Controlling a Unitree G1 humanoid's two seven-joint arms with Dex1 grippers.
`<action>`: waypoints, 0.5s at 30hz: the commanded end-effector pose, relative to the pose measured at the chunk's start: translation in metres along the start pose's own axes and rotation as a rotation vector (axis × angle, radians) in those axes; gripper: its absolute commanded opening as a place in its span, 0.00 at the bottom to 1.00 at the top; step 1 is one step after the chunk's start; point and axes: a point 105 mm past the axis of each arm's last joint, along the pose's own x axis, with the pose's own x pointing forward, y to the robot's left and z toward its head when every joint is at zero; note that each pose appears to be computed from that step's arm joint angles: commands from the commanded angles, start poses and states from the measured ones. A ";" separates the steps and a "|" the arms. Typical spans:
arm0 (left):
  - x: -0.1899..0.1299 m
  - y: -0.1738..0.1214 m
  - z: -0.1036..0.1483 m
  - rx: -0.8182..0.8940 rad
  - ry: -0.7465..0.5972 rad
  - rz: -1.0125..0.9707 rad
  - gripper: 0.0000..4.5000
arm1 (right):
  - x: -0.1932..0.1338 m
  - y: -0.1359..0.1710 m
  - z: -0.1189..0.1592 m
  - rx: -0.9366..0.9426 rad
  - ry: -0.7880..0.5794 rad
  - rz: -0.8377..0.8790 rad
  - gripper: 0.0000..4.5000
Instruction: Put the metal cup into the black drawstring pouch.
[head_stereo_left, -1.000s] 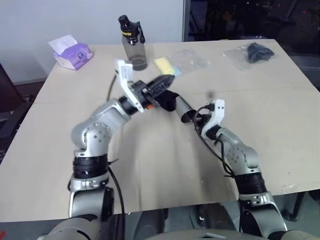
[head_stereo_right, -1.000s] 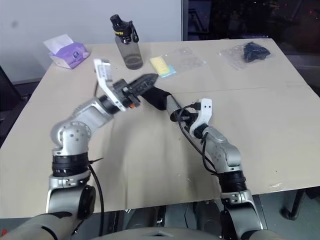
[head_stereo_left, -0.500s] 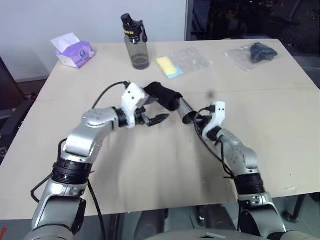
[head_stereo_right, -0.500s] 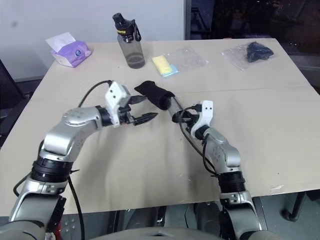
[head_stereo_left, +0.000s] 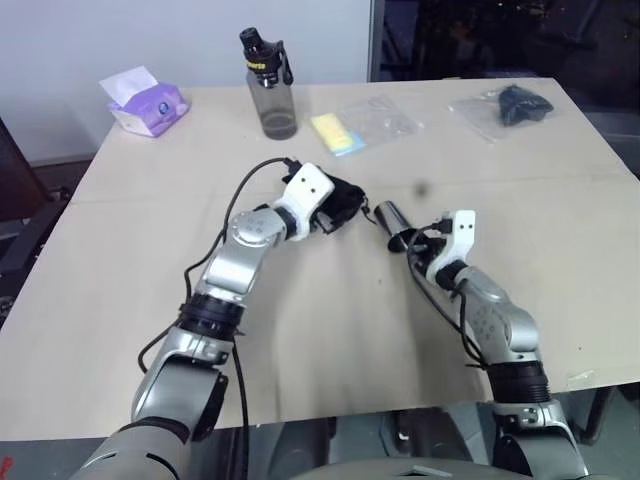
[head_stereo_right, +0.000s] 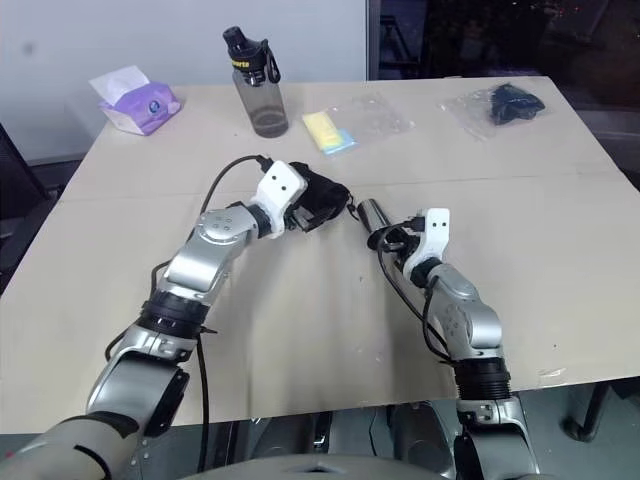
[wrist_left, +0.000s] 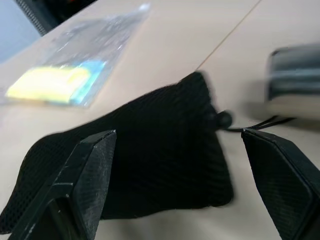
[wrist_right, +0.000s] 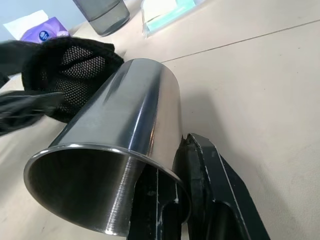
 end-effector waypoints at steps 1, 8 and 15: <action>0.004 0.016 0.024 0.026 -0.087 0.073 0.74 | -0.005 0.000 0.014 -0.023 -0.056 -0.005 0.00; 0.004 0.013 0.029 -0.090 -0.127 0.052 0.06 | -0.008 0.010 0.020 -0.112 -0.072 0.047 0.00; -0.002 0.017 0.040 -0.324 -0.174 0.020 0.02 | -0.005 0.056 0.037 -0.398 -0.137 0.242 0.00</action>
